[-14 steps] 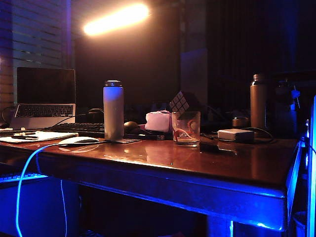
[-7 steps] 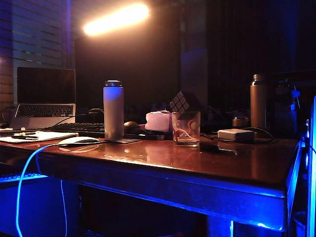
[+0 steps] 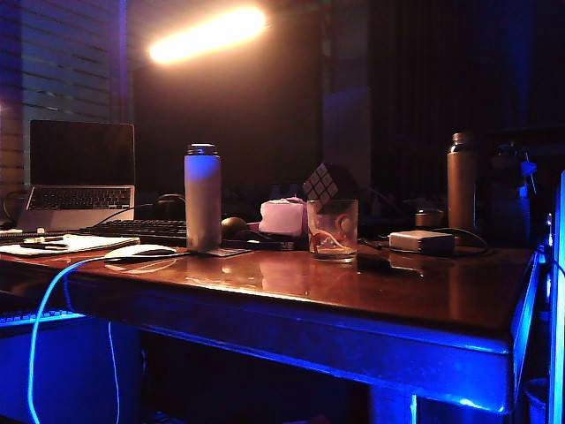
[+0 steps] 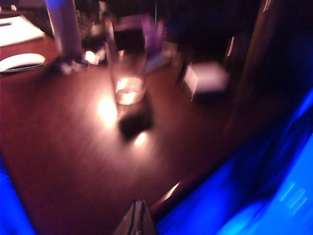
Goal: Stack the Rubik's Cube on top of the glass cup.
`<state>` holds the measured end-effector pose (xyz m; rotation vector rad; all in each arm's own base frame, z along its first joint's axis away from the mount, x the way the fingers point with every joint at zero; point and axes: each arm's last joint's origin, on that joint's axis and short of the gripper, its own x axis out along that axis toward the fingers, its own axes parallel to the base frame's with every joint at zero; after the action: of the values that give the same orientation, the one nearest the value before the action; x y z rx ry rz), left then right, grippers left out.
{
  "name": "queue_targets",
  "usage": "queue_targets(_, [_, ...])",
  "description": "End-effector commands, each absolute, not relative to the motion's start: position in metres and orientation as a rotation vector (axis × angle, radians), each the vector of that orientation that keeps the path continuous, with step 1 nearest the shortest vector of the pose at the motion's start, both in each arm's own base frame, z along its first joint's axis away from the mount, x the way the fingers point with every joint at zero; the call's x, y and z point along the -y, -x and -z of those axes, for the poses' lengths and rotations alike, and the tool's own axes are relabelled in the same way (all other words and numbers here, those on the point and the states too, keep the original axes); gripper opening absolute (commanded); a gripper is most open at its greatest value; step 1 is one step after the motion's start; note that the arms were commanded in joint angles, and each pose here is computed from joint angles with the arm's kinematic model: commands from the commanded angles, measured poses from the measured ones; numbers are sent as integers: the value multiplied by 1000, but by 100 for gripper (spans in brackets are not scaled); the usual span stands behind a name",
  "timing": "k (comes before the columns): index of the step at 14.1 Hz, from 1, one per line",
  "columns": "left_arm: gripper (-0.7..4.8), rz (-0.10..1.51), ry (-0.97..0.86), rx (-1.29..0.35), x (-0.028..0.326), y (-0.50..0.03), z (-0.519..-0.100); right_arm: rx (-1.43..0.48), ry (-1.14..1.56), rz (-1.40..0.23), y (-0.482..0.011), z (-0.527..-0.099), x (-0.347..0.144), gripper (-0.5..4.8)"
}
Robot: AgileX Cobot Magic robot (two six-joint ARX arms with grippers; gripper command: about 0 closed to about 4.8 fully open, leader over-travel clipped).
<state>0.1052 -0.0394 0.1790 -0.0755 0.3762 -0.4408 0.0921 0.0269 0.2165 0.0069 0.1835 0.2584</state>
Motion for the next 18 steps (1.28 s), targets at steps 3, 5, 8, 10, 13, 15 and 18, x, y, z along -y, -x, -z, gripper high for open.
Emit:
queue_targets(3, [-4, 434, 21, -393, 39, -105, -150, -257, -106, -158, -97, -188, -26, -1])
queue_targets(5, [-4, 433, 3, -405, 39, -105, -143, -283, -88, -82, -98, -176, -24, -1])
queue_targets(8, [-4, 433, -77, -394, 38, -105, -141, -373, -58, -83, -97, -157, -24, -1])
queue_targets(10, [-4, 437, -86, -402, 38, -104, -137, -428, -35, -154, -96, -144, -26, -1])
queue_targets(13, [-4, 436, -88, -401, 38, -104, -136, -412, -45, -186, -97, -143, -27, -1])
queue_targets(15, [-2, 421, -91, -401, 38, -104, -136, -410, -44, -176, -97, -143, -27, 0])
queue_targets(18, [-2, 421, -90, -401, 38, -104, -136, -410, -54, -187, -97, -143, -27, 0])
